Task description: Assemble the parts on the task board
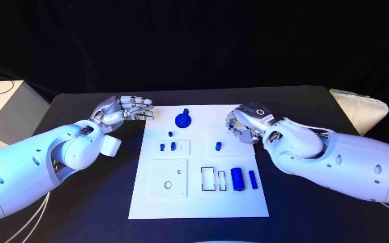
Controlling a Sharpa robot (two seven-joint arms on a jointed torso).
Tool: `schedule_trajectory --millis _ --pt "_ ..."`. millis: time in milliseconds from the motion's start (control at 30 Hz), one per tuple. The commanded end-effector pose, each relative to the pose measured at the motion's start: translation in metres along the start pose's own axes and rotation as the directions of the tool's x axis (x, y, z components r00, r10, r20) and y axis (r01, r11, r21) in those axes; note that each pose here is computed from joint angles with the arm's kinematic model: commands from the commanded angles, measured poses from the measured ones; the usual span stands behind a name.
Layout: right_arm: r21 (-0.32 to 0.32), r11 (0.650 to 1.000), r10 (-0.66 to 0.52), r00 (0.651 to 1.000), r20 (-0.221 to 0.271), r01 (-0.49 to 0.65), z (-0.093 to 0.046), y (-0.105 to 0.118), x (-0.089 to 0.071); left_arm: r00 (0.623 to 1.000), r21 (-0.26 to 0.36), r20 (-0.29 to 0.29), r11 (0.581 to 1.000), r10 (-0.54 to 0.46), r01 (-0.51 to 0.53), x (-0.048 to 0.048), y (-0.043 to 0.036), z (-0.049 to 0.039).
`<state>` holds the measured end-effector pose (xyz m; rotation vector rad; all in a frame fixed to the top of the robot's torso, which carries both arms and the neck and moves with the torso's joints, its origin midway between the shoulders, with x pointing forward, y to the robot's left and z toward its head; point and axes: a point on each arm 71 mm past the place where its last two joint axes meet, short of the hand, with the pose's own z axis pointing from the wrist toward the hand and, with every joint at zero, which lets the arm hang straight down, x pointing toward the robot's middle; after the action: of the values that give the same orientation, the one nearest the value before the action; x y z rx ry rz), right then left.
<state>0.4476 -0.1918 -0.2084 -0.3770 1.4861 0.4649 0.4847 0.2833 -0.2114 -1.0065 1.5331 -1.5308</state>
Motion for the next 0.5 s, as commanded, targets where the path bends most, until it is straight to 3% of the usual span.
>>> schedule_trajectory --millis 33,300,500 --pt "-0.012 0.999 0.045 0.998 0.033 -0.045 -0.002 0.002 -0.008 1.000 0.006 -0.020 1.000 -0.005 0.005 0.0019 0.0005 0.0005" --pt "-0.039 0.993 0.110 0.991 0.069 -0.108 -0.007 0.008 -0.022 1.000 0.004 -0.013 1.000 -0.006 0.006 0.0004 0.0030 0.0011" --pt "-0.095 0.982 0.169 0.982 0.086 -0.161 -0.010 0.026 -0.029 1.000 0.007 -0.009 1.000 -0.010 0.010 0.0022 0.0047 0.0027"
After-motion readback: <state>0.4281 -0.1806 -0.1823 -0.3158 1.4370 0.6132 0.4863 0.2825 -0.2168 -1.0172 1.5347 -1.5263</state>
